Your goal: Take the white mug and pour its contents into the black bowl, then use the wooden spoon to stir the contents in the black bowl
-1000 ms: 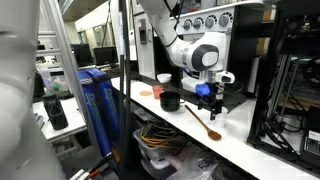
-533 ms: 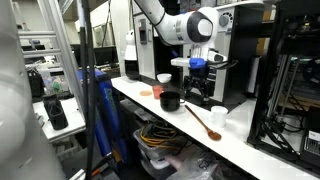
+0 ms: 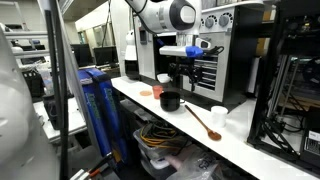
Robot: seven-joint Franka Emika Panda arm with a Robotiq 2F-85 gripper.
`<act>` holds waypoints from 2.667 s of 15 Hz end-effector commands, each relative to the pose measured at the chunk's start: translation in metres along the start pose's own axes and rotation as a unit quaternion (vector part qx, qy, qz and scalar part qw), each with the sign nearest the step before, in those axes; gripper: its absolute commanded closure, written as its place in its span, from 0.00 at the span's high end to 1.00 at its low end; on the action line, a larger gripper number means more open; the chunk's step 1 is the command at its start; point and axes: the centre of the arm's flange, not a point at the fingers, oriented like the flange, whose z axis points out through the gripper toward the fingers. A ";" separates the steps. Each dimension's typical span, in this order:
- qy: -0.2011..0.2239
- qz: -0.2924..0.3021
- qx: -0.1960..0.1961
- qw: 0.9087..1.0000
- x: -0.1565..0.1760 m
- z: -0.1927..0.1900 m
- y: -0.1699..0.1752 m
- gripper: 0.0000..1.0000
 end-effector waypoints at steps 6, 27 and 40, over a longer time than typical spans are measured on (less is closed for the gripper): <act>0.036 -0.231 0.055 0.971 -0.005 0.010 -0.020 1.00; 0.116 -0.399 0.053 0.908 0.003 0.028 -0.028 1.00; 0.123 -0.450 0.015 0.884 0.014 0.076 -0.008 1.00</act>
